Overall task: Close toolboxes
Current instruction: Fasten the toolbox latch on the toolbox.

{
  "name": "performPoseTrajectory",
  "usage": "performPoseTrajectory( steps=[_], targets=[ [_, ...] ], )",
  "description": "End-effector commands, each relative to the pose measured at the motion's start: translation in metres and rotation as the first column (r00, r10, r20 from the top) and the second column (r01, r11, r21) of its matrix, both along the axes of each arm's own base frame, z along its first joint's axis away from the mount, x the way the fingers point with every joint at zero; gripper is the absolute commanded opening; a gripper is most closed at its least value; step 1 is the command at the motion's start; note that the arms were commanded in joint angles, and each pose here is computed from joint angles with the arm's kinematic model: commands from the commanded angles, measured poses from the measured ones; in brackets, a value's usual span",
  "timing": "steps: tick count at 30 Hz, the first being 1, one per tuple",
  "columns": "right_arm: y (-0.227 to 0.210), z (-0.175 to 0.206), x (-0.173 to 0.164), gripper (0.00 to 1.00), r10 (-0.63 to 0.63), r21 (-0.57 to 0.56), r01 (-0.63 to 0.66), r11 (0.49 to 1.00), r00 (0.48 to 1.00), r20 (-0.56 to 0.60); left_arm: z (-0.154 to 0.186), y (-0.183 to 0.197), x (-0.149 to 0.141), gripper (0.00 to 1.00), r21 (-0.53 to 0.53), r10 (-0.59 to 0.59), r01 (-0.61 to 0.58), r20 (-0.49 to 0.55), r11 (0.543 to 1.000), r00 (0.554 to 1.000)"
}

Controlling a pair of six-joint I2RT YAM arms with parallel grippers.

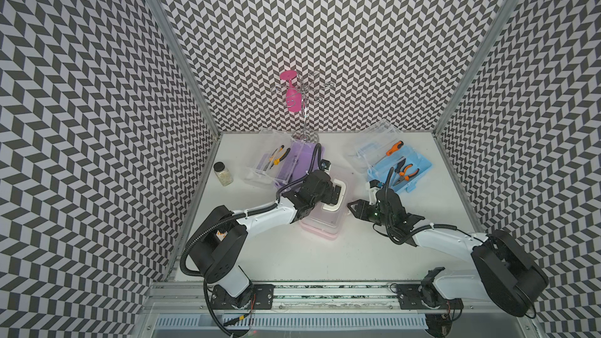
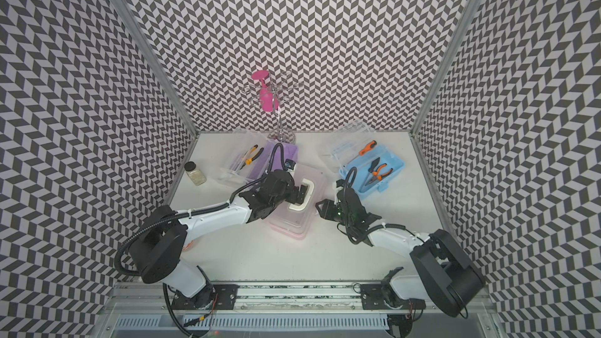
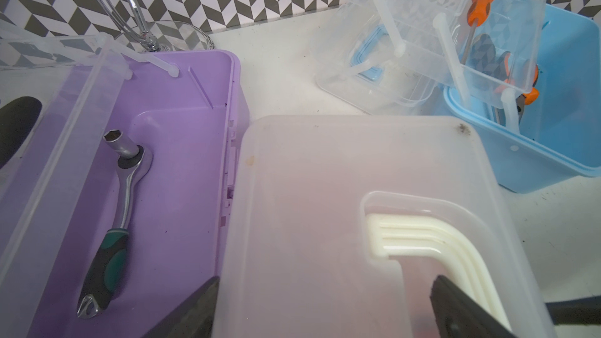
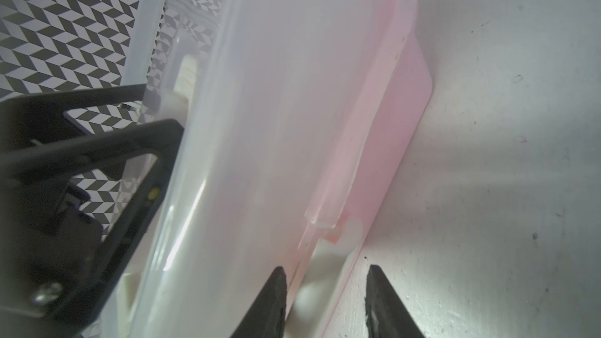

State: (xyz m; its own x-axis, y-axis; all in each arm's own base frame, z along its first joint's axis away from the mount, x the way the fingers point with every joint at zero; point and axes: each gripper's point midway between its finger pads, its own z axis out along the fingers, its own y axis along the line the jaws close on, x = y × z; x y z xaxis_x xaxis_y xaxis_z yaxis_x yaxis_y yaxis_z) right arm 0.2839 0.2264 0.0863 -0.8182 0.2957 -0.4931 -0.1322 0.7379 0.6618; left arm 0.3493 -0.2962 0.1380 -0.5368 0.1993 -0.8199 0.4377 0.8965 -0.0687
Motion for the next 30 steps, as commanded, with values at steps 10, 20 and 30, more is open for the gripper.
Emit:
performPoseTrajectory(
  steps=[10,20,30],
  targets=[
    [-0.010,0.008,-0.005,0.37,-0.029,0.035,0.028,0.999,1.000,0.009,-0.014,-0.006,-0.012,0.98,0.036,-0.046,0.047,-0.041,0.998,0.998],
    [-0.007,0.004,-0.004,0.30,-0.012,0.034,0.012,0.999,1.000,-0.007,-0.014,-0.005,-0.011,0.98,0.042,-0.043,0.045,-0.041,0.998,0.998],
    [0.003,0.013,0.001,0.30,0.024,0.071,-0.025,0.997,1.000,0.021,-0.015,-0.005,-0.011,0.98,0.042,-0.044,0.045,-0.040,0.998,0.998]
  ],
)
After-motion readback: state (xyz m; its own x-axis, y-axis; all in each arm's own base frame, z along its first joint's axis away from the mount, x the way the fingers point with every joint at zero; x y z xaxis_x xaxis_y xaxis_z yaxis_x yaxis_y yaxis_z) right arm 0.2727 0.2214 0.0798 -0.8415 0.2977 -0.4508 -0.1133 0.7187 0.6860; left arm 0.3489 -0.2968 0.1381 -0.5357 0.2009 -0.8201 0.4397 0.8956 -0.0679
